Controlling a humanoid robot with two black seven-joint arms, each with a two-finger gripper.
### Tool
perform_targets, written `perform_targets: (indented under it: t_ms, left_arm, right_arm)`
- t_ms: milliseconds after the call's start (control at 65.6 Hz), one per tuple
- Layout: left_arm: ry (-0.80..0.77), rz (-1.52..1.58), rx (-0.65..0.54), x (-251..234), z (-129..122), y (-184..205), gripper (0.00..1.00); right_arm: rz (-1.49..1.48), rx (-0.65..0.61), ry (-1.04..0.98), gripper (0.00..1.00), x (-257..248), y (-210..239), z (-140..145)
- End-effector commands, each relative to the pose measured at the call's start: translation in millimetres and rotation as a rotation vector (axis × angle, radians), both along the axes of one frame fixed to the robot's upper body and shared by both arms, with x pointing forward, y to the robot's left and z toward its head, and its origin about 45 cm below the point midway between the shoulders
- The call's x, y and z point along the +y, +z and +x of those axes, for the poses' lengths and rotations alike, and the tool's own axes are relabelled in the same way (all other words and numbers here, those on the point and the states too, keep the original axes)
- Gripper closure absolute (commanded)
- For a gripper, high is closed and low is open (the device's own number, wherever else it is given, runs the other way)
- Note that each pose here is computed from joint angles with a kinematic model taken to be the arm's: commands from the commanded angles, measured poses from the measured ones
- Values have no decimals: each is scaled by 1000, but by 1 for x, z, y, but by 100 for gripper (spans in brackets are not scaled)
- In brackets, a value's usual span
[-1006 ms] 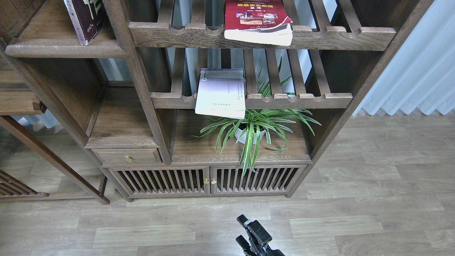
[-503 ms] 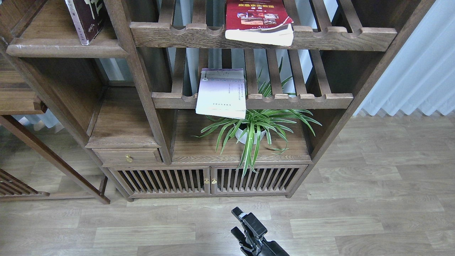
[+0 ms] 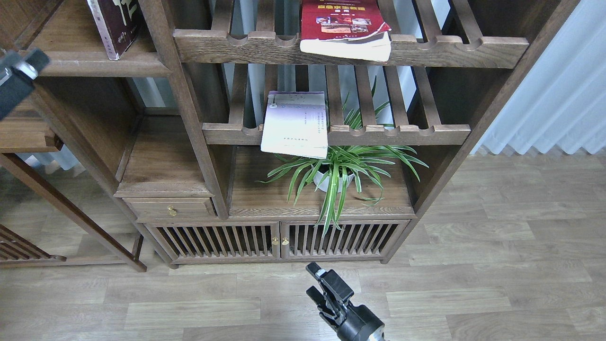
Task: Organize books on shelf
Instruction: 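Reach the right gripper up to the red book on the top shelf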
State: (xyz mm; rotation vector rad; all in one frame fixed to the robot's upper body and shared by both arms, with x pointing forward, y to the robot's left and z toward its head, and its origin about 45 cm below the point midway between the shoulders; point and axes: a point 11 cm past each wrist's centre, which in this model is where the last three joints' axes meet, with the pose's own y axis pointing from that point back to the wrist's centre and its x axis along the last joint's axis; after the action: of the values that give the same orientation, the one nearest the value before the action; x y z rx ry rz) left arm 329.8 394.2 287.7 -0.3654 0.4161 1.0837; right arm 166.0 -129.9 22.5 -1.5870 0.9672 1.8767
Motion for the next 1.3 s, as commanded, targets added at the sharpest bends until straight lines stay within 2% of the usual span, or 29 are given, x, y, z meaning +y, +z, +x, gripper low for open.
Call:
perform_targets:
  t_ms: [0,137,244,427,717,1006,1281]
  left_arm:
    - [9,-53,34,-6,-8,-20,7]
    - [26,-105,76,-11,-19,-42,6]
    - [31,-128,85,-14,-22,-49,5]
    - [51,-150,94,-12,-23,-56,4]
    - [91,-182,122,-7,-35,-72,3]
    - [132,-221,189,-6,-50,-101,1]
    - [160,-226,225,-1,-61,-114,1]
  right_arm:
    - [9,-40,5,1,-2,11,9]
    - [-16,-118,-35,1,-22,27,45]
    - [13,-175,-55,1,-23,46,59]
    - [51,-276,-33,1,-21,81,74]
    - [21,-411,-62,1,-61,126,94]
    - [63,-560,-48,1,-53,175,123]
    - [6,-521,-37,1,-35,193,152]
